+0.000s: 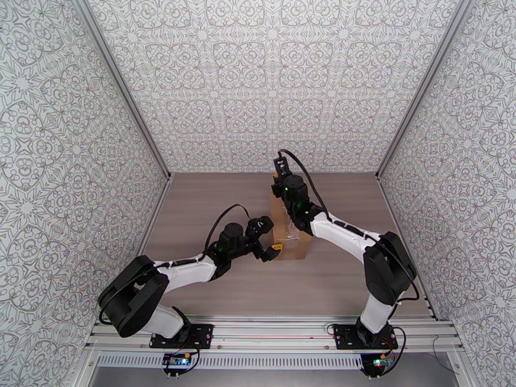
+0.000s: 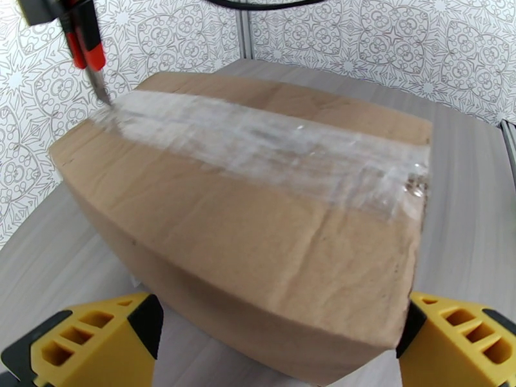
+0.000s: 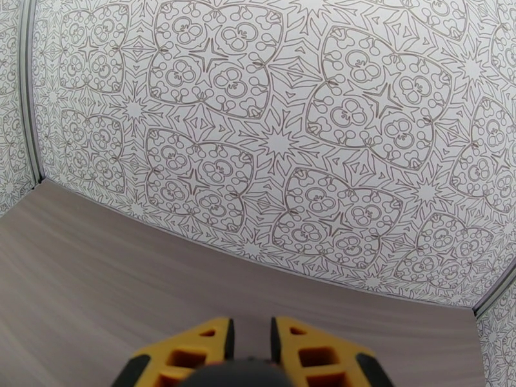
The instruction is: Unpack the express box
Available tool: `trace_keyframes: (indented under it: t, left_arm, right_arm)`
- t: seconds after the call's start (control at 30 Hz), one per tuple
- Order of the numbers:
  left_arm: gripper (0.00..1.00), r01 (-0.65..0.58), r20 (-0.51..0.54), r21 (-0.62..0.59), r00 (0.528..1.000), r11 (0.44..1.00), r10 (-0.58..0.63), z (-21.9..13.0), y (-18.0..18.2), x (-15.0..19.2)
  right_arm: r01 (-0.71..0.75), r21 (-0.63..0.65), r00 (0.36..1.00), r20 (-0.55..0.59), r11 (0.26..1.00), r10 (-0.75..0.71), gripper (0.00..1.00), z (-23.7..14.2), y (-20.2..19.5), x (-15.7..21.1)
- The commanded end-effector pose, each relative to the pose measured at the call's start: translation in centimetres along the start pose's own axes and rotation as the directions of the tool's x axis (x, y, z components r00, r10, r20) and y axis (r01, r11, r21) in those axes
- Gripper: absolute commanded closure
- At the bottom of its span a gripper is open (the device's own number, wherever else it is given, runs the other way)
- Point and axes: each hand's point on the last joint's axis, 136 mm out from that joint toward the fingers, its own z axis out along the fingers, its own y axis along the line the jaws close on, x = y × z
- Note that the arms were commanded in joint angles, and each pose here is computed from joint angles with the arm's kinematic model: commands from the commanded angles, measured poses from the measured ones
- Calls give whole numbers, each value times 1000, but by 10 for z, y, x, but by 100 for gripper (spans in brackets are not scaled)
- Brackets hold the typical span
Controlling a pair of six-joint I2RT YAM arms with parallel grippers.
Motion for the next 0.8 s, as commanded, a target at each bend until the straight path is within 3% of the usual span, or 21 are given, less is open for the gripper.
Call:
trace_keyframes:
  t: [0.0,0.77]
  left_arm:
    - [1,17,25,-61,1000,998,-15,-3,12,-5]
    - [1,79,71,-208,995,975,-65,8,28,-15]
  right_arm:
    - [-23,10,999,-30,1000,23,100,-11,-6,5]
    - [-57,39,993,-102,998,61,100,-26,-1,15]
